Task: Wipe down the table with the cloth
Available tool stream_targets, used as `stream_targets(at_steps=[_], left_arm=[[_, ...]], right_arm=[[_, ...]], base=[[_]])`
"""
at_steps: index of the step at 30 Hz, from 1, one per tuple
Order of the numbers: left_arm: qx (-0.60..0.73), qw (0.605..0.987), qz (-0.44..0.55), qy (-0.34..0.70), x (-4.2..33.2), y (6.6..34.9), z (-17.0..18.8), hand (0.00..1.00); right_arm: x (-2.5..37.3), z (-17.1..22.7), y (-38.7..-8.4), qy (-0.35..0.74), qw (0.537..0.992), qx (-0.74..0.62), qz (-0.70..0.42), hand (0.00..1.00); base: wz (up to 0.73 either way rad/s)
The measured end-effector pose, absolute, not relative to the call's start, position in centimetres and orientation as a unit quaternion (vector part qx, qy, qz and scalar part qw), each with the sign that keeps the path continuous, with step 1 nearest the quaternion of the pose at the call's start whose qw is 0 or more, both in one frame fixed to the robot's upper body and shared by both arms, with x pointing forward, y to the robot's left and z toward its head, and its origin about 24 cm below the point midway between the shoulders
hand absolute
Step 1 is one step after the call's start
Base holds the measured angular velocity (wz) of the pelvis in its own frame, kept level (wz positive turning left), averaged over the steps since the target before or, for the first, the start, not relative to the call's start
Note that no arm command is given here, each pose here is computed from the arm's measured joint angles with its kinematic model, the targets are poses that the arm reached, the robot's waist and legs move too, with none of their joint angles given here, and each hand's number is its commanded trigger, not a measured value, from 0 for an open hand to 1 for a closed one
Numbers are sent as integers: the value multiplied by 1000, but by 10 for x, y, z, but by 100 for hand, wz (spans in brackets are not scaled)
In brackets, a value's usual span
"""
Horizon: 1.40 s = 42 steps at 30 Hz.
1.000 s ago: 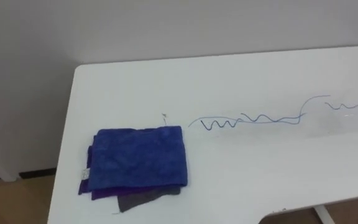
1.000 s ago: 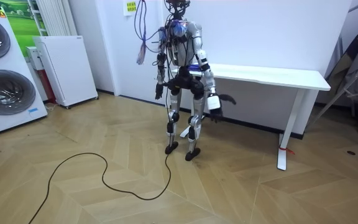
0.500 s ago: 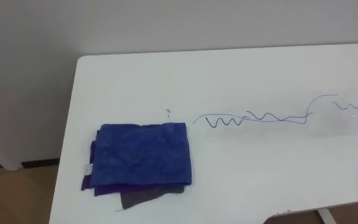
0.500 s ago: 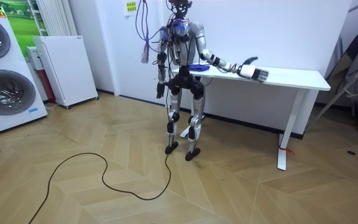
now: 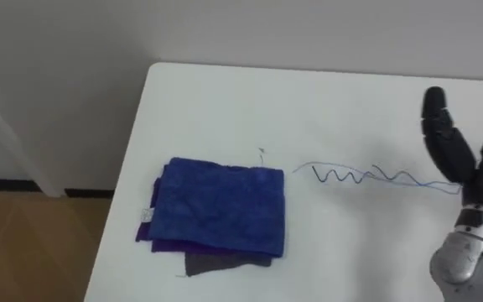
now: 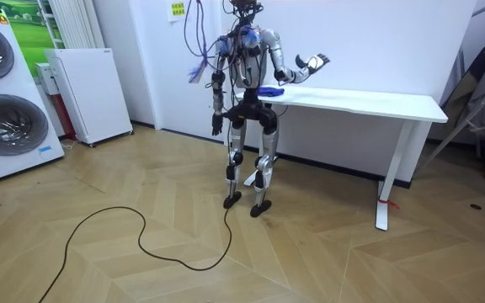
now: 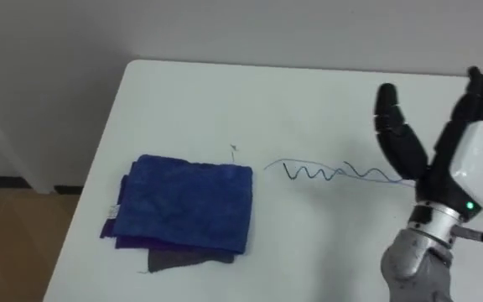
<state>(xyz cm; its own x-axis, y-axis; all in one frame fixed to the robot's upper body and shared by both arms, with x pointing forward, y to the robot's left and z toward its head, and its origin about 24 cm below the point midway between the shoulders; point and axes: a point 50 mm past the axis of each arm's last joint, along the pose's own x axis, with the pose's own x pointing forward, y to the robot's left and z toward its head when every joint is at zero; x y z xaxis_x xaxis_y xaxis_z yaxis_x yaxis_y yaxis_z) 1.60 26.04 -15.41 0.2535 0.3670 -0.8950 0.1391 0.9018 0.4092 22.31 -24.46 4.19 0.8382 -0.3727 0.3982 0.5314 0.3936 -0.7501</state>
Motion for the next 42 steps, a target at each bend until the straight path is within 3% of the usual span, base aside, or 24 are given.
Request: stream_targets(at_steps=[6,16,20,42], left_arm=[[211,761,71,609,13,260,-154,0],[220,762,32,608,23,246,-160,0],[226,765,23,603,26,245,-160,0],[240,769,-5,593,31,242,-160,0]], right_arm=[[231,44,-219,-107,843,-485,-207,0],[224,27,-155,-152,820,-552,-28,0],[214,13,-144,-145,805,-575,25,0],[187,-40,-135,-75,761,-624,158,0]], base=[[15],[1],[7],[5]])
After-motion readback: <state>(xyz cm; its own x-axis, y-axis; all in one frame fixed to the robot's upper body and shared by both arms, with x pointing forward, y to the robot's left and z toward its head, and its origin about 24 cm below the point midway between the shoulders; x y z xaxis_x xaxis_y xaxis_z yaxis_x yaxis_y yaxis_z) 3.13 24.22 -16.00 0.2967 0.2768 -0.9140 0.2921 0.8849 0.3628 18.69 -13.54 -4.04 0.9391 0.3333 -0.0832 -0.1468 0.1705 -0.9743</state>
